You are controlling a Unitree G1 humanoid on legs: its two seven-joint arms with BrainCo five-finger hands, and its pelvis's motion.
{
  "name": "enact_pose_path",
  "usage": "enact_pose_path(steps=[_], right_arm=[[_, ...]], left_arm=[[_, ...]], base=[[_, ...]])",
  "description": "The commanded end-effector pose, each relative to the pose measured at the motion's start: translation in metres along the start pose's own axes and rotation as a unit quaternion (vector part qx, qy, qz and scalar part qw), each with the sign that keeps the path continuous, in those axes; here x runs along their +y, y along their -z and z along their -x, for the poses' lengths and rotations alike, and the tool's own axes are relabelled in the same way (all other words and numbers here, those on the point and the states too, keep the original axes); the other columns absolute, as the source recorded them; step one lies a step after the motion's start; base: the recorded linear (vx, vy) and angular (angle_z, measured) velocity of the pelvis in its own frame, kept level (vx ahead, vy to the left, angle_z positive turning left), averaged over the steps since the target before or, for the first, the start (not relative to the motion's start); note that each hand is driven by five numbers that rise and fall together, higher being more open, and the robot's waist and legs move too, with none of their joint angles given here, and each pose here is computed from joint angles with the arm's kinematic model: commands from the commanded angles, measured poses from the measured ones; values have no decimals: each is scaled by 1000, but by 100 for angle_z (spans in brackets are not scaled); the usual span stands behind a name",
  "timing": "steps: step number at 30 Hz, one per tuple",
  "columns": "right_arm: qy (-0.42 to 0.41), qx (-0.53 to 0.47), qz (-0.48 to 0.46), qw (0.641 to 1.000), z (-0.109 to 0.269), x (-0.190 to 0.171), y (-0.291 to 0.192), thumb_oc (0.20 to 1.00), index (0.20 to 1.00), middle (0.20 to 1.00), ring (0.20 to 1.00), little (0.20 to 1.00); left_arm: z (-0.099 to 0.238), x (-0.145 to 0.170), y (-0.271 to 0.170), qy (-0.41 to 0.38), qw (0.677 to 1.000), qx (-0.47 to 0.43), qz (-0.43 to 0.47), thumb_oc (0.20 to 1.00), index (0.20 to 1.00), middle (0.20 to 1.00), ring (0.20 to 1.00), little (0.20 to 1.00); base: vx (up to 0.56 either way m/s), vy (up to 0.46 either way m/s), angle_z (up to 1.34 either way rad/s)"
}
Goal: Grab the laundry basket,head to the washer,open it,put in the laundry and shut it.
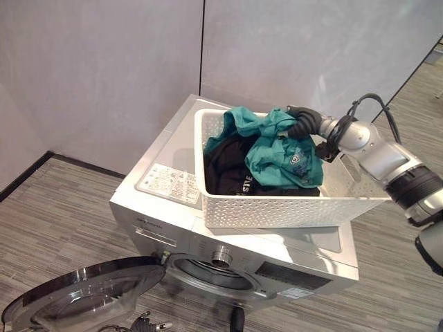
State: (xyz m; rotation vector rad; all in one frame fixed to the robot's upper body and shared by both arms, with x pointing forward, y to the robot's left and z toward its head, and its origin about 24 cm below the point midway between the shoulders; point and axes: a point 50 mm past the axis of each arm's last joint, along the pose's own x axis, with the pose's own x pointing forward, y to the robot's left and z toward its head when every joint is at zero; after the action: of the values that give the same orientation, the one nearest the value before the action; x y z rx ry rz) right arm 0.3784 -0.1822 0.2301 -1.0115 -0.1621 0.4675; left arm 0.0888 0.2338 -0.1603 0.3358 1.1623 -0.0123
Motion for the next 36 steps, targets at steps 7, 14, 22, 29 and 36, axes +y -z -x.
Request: enact_pose_path(steps=[7, 14, 22, 29, 36], right_arm=[[240, -116, -17, 964, 34, -104, -52, 200, 200, 200, 200, 200], [329, -197, -42, 923, 62, -136, -82, 200, 200, 200, 200, 200], [445, -230, -23, 865, 89, -163, -100, 200, 200, 200, 200, 200], [560, -199, 6, 804, 113, -191, -101, 200, 200, 200, 200, 200], [654, -146, 59, 740, 150, -221, -98, 200, 200, 200, 200, 200]], left_arm=[[-3, -11, -10, 10, 999, -8, -39, 1000, 1000, 1000, 1000, 1000], [-3, -9, -8, 0, 999, -4, -42, 1000, 1000, 1000, 1000, 1000], [-4, -10, -13, -9, 999, -10, -41, 1000, 1000, 1000, 1000, 1000], [-5, -12, -26, -17, 998, -32, -45, 1000, 1000, 1000, 1000, 1000], [-7, -12, -44, -24, 997, -65, -46, 1000, 1000, 1000, 1000, 1000]], base=[[0, 0, 0], [0, 0, 0], [-1, 1, -1], [-4, 6, -1], [-13, 34, 2]])
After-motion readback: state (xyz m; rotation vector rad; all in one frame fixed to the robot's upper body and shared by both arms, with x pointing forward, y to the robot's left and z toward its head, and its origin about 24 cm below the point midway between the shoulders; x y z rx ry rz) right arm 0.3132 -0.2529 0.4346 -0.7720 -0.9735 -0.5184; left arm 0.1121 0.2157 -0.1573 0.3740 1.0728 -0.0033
